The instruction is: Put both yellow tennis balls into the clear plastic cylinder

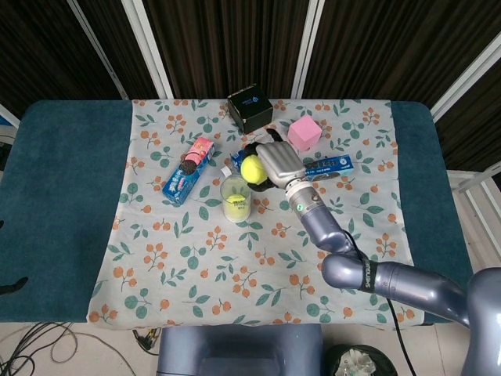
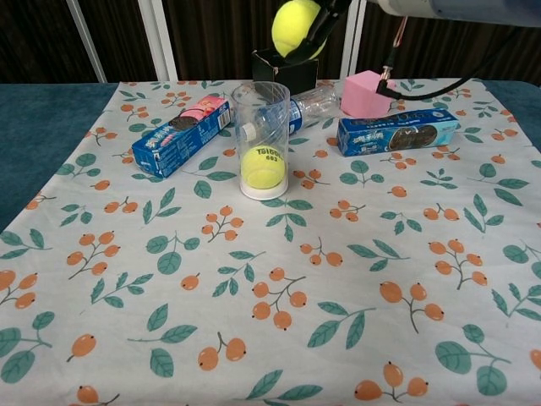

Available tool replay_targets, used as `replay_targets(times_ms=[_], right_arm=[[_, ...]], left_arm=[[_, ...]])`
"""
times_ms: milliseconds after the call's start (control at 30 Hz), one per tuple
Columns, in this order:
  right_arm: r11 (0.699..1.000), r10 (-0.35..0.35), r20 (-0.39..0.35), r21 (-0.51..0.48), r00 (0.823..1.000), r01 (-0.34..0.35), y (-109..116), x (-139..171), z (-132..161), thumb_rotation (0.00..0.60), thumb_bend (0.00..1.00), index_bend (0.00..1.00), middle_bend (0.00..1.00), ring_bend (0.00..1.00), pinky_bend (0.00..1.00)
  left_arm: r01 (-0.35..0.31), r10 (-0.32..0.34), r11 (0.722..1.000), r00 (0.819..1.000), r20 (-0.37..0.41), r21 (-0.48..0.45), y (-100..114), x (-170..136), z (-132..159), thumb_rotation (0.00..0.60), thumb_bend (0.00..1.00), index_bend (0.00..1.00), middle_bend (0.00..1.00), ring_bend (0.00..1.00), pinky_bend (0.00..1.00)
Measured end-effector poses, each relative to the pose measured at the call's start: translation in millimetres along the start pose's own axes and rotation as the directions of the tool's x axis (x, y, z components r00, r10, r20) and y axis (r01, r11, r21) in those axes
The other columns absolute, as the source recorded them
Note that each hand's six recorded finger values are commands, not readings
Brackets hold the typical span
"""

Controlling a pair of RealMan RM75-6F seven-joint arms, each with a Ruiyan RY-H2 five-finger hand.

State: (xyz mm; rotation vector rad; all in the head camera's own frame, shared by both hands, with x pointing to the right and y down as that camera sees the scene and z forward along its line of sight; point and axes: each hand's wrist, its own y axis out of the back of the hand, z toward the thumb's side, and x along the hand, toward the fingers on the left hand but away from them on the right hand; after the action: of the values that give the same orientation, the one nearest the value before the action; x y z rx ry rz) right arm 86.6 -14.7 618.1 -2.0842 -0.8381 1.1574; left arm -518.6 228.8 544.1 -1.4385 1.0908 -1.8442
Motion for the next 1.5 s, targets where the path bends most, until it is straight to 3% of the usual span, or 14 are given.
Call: replay_targets(times_ms=[300,400,633,933,1133,1267,1400,1500], right_arm=[[0.998,0.049,-0.038,-0.031,0.998,-0.050,-27,-4,23,0.600,0.43,0.51,0.38,0.53,0.00],[0.998,0.049,-0.041,-0.031,0.998,-0.051,-31,-7,27,0.600,0.41,0.50,0.36,0.47,0.00],[0.997,0.064,-0.034,-0.048,0.997,-0.066,-34,-7,30,0.600,0.27,0.34,0.20,0.28,0.00],[0.994,0.082,-0.027,-0.064,0.996,-0.084,-31,-5,36,0.600,0.24,0.26,0.11,0.17,0.00],[0.997,0.038,-0.023,-0.064,0.999,-0.040,-15,-2,34,0.600,0.24,0.25,0.11,0.16,0.00],[0.999,-0.034,-0.011,-0.015,0.999,0.034,8,6,22,0.600,0.24,0.25,0.11,0.16,0.00],[0.990,-0.103,0.024,0.100,0.994,0.100,26,31,-11,0.600,0.24,0.25,0.11,0.16,0.00],[0.980,-0.116,0.049,0.170,0.992,0.106,27,58,-38,0.600,0.24,0.25,0.11,0.16,0.00]], left_arm=[[0.000,0.000,1.000,1.000,-0.001,-0.005,0,1,-1,0.600,0.00,0.00,0.00,0.00,0.00],[-0.002,0.002,1.000,1.000,-0.004,-0.010,2,1,-2,0.600,0.00,0.00,0.00,0.00,0.00],[0.003,-0.003,1.000,1.000,-0.001,-0.011,1,1,-2,0.600,0.00,0.00,0.00,0.00,0.00],[-0.002,0.002,1.000,1.000,-0.008,-0.015,4,1,-4,0.600,0.00,0.00,0.00,0.00,0.00],[-0.004,0.004,1.000,1.000,-0.008,-0.014,4,1,-4,0.600,0.00,0.00,0.00,0.00,0.00],[-0.003,0.003,1.000,1.000,-0.007,-0.011,3,1,-4,0.600,0.00,0.00,0.00,0.00,0.00],[0.001,-0.001,1.000,1.000,-0.007,-0.006,2,1,-3,0.600,0.00,0.00,0.00,0.00,0.00],[-0.005,0.005,1.000,1.000,-0.003,-0.004,2,1,-1,0.600,0.00,0.00,0.00,0.00,0.00]])
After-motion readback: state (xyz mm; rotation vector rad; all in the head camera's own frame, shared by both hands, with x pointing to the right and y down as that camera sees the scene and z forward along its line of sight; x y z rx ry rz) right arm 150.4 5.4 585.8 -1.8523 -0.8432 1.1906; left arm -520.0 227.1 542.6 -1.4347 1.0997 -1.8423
